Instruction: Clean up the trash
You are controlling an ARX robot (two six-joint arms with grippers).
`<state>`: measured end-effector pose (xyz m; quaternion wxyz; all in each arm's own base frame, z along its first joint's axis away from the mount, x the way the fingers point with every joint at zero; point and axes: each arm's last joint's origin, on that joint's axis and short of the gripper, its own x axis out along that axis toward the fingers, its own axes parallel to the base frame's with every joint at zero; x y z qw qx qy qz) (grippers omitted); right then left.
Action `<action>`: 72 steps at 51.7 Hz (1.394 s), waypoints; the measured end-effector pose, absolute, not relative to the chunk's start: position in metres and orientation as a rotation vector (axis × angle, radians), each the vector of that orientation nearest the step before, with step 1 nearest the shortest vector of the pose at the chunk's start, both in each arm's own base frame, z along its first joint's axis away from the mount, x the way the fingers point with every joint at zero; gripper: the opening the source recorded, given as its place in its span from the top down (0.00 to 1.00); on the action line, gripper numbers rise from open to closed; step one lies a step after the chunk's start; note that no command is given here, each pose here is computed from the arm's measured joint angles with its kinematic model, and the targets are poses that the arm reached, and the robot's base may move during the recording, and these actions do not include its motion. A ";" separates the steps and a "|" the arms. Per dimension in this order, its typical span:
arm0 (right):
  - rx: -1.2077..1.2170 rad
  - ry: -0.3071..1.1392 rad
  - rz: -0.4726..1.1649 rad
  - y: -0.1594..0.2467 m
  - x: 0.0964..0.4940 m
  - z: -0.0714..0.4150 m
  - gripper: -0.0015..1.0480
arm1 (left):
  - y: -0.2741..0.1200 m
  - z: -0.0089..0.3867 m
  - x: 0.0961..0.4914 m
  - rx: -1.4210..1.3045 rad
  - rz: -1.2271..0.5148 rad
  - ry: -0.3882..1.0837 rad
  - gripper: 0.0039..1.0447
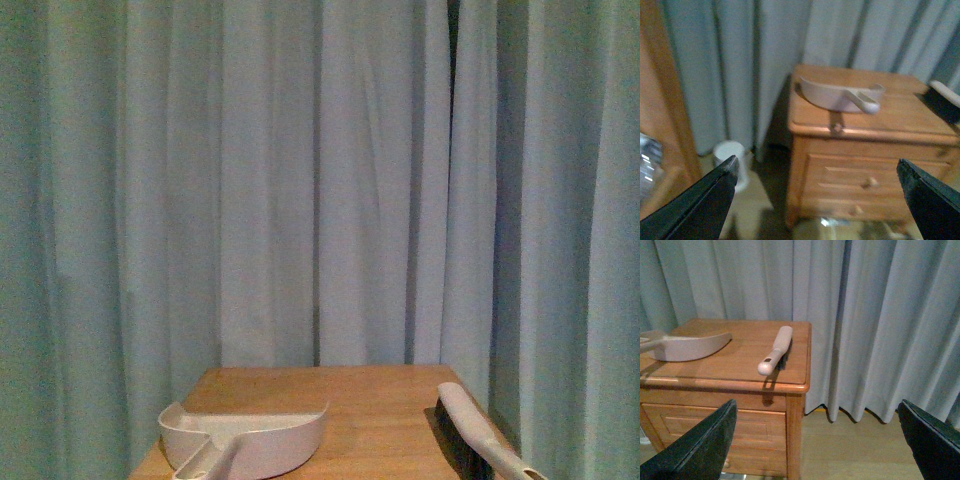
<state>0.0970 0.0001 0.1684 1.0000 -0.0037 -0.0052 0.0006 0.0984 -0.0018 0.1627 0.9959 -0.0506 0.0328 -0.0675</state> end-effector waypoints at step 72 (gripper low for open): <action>-0.007 -0.010 0.001 0.000 0.097 0.168 0.07 | -0.155 0.272 0.374 0.257 -0.263 0.614 0.07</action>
